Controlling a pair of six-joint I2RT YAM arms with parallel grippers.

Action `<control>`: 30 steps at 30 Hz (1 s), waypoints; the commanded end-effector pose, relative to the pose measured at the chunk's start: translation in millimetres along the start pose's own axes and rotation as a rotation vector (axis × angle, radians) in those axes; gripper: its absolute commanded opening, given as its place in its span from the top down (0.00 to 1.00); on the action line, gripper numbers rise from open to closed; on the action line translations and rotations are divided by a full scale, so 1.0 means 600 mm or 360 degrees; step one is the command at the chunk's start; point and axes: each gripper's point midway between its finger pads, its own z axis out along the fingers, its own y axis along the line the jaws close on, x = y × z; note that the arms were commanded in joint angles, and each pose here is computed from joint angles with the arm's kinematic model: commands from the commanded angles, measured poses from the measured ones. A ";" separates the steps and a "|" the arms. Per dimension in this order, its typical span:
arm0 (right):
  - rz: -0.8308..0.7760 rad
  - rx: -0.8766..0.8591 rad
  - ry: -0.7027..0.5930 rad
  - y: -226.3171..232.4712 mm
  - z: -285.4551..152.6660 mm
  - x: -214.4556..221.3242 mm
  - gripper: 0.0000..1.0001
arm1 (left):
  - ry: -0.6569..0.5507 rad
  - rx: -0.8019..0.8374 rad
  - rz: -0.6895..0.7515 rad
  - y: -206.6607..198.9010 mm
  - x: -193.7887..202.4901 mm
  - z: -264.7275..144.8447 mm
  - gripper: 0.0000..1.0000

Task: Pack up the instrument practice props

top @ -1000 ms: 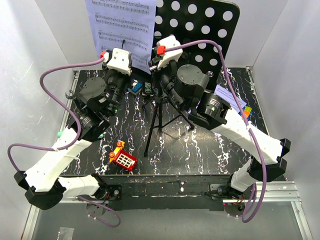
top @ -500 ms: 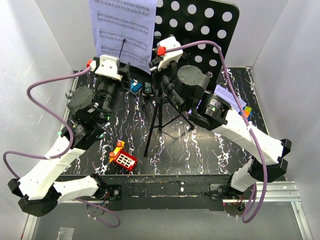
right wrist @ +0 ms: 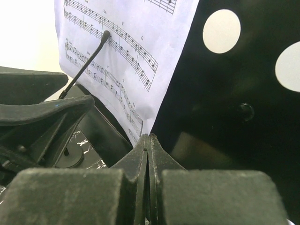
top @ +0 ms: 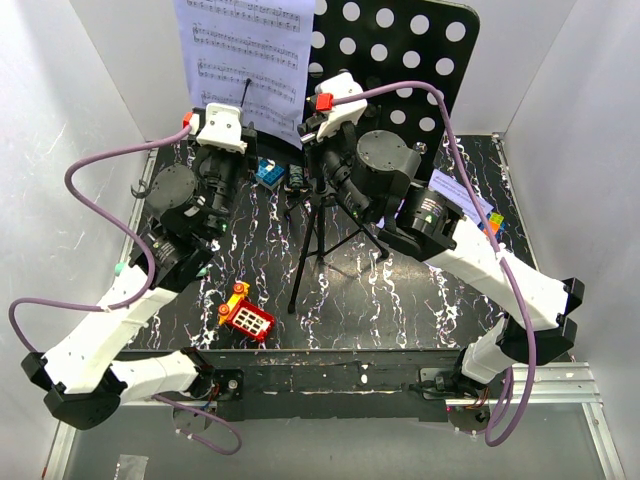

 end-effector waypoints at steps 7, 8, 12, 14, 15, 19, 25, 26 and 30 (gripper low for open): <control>0.0069 -0.0016 -0.0075 -0.014 -0.022 -0.032 0.99 | -0.0044 -0.0064 -0.0067 0.041 -0.017 0.027 0.58; 0.0073 -0.0016 -0.0077 -0.015 -0.023 -0.033 0.99 | -0.0045 -0.0063 -0.0078 0.043 -0.018 0.030 0.60; 0.0074 -0.0019 -0.0075 -0.013 -0.022 -0.030 0.99 | -0.0050 -0.0029 -0.0109 0.040 -0.020 0.039 0.64; 0.0070 -0.0021 -0.0073 -0.013 -0.022 -0.029 0.99 | -0.0058 -0.0008 -0.0119 0.036 -0.021 0.041 0.65; 0.0073 -0.0023 -0.0078 -0.013 -0.023 -0.031 0.99 | -0.0060 0.0002 -0.0128 0.034 -0.022 0.040 0.64; 0.0069 -0.0033 -0.0077 -0.010 -0.021 -0.029 0.99 | -0.0080 0.0045 -0.0151 0.027 -0.026 0.038 0.66; 0.0075 -0.0040 -0.0079 -0.008 -0.020 -0.028 0.99 | -0.0060 0.0103 -0.0128 0.014 -0.019 0.042 0.84; 0.0076 -0.0040 -0.0086 -0.009 -0.022 -0.031 0.99 | -0.0062 0.0110 -0.0131 0.013 -0.020 0.041 0.91; 0.0080 -0.0035 -0.0087 -0.011 -0.024 -0.031 0.99 | -0.0081 0.0123 -0.0144 0.011 -0.023 0.038 1.00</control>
